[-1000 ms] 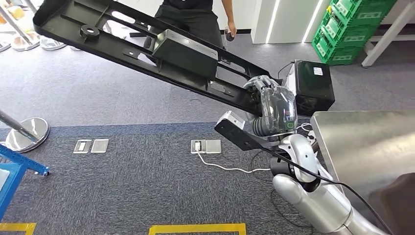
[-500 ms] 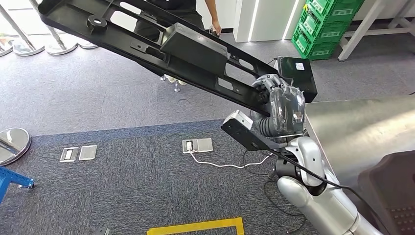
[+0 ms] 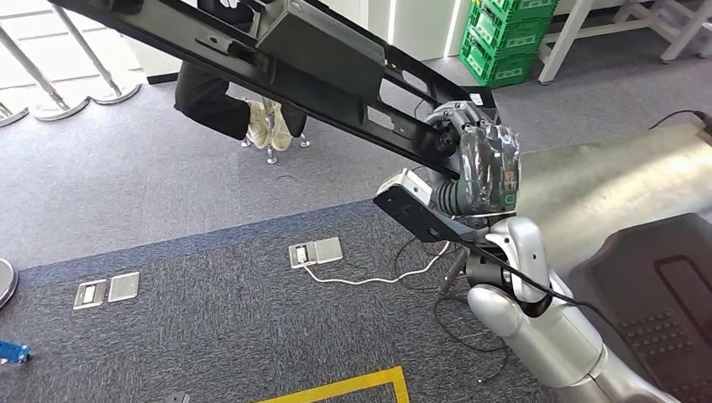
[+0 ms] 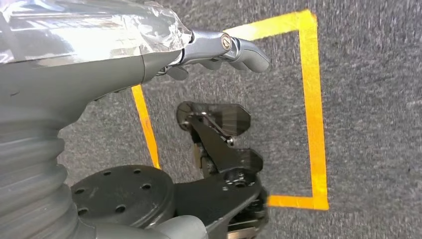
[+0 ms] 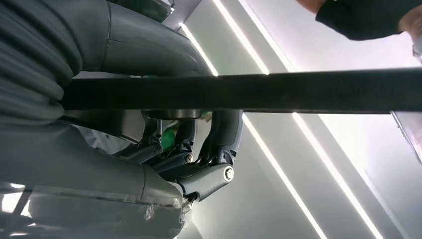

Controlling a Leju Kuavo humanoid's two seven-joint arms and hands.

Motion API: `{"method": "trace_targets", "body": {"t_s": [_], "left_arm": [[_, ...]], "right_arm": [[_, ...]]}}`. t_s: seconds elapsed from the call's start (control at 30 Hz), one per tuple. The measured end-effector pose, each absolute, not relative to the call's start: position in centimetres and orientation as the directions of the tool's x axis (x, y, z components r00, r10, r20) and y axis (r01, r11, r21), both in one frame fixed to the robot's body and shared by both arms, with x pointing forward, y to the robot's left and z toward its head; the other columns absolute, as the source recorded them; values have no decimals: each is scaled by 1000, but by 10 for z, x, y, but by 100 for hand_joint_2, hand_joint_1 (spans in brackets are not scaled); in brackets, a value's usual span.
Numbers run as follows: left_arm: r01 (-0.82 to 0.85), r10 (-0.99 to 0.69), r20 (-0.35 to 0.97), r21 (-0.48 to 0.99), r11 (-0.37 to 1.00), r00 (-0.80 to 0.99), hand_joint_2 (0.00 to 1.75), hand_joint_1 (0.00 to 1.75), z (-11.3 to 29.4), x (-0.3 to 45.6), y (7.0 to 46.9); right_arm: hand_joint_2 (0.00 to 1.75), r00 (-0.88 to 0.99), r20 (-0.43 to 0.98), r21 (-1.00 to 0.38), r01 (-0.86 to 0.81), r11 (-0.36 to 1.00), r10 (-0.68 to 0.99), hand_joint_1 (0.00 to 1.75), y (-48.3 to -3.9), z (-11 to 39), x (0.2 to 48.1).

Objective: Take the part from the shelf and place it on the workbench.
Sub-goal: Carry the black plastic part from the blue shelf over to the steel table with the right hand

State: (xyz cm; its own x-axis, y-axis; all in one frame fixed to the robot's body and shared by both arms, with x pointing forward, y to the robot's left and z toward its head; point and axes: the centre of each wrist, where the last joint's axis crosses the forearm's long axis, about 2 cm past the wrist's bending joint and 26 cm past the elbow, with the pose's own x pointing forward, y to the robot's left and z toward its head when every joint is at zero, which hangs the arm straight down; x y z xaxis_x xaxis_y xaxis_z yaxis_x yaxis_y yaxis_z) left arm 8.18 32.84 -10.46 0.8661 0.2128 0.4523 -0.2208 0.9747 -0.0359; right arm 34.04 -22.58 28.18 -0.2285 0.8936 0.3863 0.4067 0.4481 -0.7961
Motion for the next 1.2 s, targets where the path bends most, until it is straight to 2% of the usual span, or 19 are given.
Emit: {"method": "trace_targets", "body": {"t_s": [1.2], "left_arm": [[-195,188,456,-33,980,870,175,0,-104,87,329]], "right_arm": [[175,-262,403,-777,407,479,877,175,-215,292,348]]}}
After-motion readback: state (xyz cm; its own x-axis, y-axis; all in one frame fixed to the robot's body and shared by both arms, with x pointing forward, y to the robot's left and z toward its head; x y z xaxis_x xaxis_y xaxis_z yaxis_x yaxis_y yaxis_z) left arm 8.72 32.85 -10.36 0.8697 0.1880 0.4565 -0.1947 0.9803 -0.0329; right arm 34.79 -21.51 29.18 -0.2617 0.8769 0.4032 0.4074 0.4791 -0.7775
